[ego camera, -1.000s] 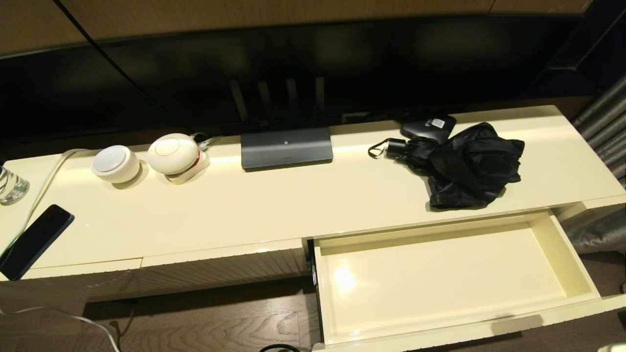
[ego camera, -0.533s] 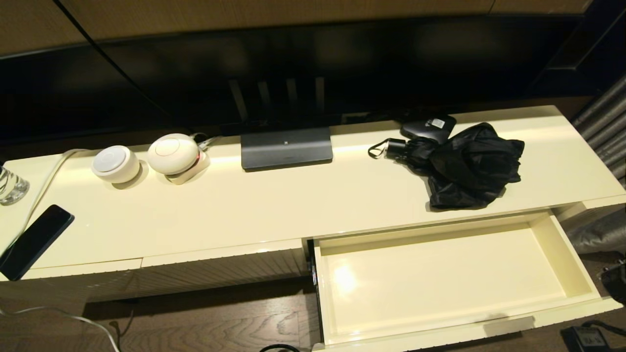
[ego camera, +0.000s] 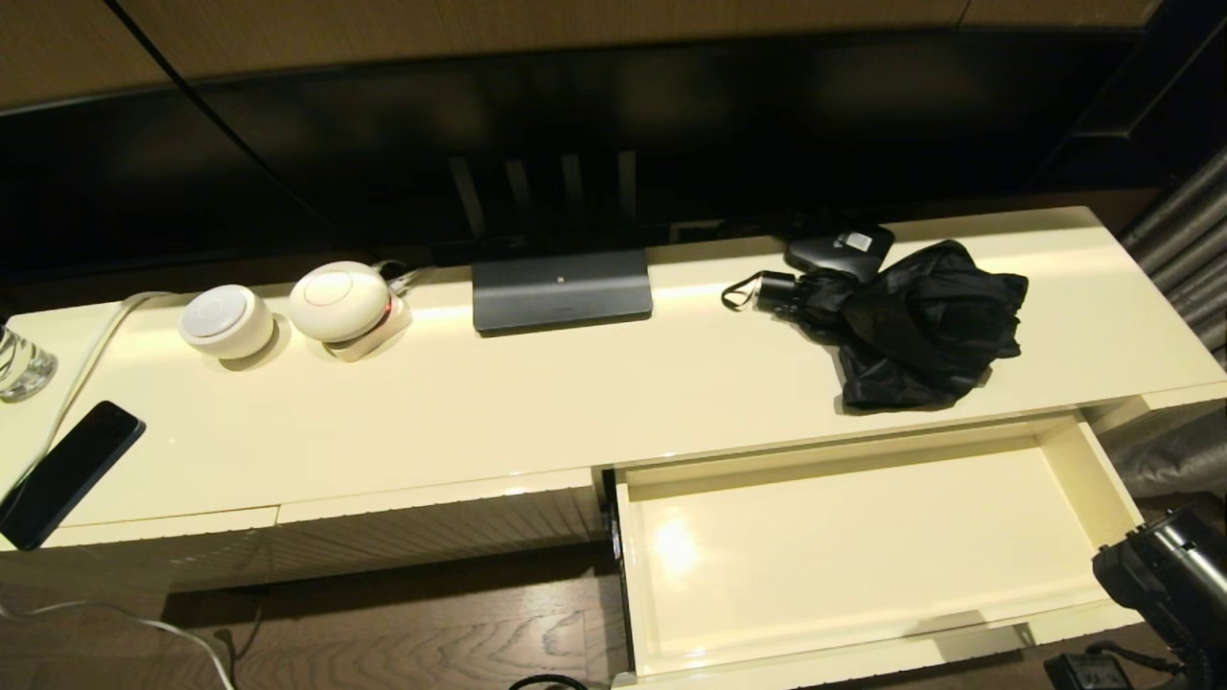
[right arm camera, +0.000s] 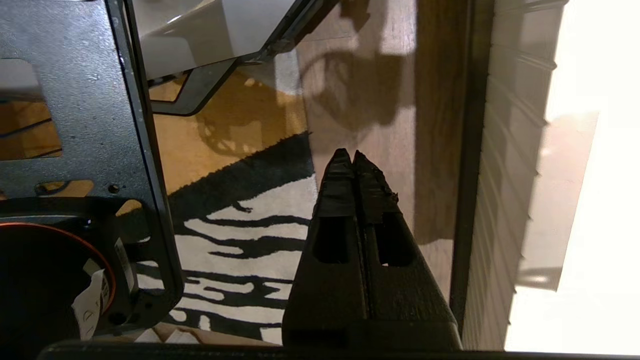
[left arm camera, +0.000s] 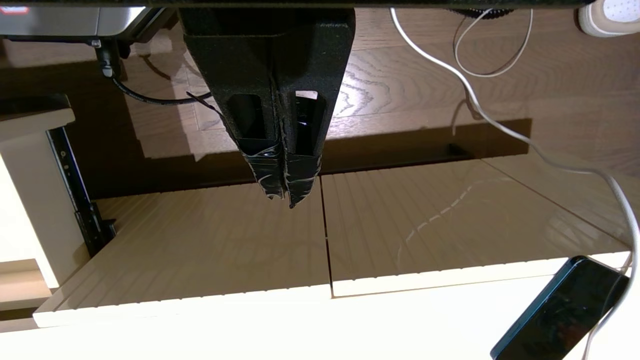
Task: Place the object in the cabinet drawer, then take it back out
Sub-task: Close the drawer
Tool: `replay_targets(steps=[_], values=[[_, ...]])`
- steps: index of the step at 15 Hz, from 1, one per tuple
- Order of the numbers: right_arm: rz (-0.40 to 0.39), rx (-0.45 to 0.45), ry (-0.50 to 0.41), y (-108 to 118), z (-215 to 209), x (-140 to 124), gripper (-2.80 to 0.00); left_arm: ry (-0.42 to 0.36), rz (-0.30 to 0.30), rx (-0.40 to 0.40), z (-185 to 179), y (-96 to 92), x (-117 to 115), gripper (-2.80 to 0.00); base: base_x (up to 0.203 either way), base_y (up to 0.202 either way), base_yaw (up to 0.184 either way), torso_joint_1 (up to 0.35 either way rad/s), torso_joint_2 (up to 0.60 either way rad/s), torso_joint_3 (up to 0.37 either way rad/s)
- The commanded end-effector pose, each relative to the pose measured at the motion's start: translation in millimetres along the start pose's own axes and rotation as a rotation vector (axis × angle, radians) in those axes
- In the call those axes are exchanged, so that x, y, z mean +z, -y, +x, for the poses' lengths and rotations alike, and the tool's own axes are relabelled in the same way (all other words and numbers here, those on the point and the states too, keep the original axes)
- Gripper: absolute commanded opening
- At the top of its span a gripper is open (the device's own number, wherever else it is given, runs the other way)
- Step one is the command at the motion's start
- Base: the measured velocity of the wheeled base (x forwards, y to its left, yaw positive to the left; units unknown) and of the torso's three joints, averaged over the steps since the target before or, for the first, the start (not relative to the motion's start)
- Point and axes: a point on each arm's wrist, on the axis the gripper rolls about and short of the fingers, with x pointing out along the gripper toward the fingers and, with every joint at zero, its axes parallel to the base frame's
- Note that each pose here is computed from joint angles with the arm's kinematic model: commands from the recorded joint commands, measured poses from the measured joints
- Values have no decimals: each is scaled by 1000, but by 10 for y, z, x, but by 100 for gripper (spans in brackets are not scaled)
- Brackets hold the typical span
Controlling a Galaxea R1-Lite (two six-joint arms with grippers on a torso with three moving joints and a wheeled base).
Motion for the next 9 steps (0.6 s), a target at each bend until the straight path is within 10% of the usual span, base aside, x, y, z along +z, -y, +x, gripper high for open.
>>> replay_targets(steps=[1,9], values=[[-3,29,-16,-12,126,-26,-280,-4,0,1,3,0,-8,-280,0,0,0,0,0,0],[-26,-145,-84,187,235,1,-280,-4,0,1,3,0,-8,-280,0,0,0,0,0,0]])
